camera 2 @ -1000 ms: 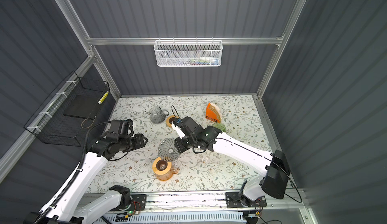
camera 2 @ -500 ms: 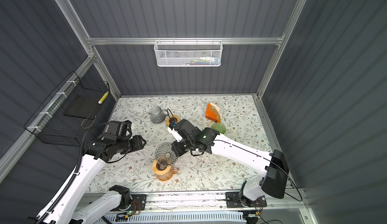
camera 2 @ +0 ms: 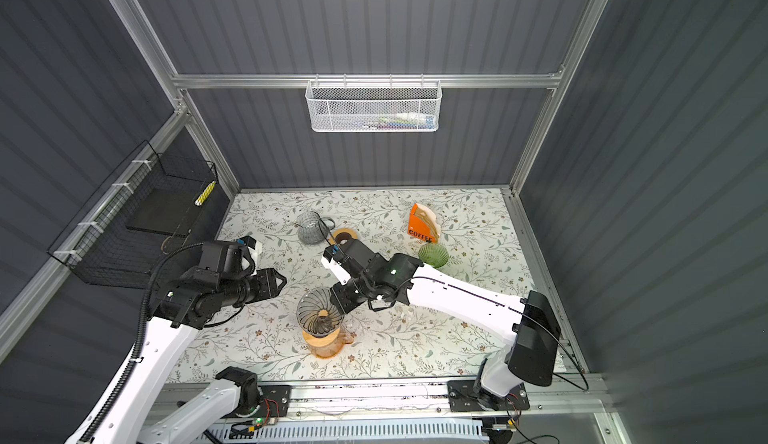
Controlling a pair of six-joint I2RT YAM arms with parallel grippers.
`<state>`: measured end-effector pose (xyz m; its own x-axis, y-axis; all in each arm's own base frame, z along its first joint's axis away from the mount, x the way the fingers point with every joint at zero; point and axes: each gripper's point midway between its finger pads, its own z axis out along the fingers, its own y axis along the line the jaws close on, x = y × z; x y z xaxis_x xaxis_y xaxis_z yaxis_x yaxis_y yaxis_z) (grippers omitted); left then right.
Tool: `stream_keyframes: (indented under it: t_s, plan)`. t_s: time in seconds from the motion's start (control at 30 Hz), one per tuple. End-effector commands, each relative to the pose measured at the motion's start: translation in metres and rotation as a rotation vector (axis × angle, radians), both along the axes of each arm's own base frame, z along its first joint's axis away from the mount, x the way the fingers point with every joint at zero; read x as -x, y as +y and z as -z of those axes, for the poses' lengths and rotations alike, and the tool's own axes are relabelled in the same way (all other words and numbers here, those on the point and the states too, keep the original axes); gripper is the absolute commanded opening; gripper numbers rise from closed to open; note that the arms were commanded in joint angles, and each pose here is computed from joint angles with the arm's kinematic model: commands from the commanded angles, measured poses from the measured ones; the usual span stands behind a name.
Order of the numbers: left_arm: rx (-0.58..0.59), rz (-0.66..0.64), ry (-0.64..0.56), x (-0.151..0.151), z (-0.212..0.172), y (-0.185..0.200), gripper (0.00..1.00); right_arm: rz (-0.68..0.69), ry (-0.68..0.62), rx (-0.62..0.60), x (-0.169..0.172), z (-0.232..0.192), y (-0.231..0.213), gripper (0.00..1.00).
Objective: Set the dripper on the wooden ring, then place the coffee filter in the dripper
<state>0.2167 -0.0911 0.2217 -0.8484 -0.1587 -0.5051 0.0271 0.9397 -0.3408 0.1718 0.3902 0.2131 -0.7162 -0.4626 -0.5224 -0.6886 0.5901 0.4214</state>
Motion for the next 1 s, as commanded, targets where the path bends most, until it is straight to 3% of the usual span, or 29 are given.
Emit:
stream_keyframes:
  t_s: [0.0, 0.97]
  plan:
    - [0.002, 0.057, 0.021, 0.013, -0.003, -0.004, 0.51, -0.016, 0.009, -0.043, 0.004, -0.011, 0.013, 0.0]
    - [0.059, 0.176, 0.116, 0.04, 0.01, -0.019, 0.47, -0.005, 0.068, 0.022, 0.005, 0.023, 0.021, 0.0]
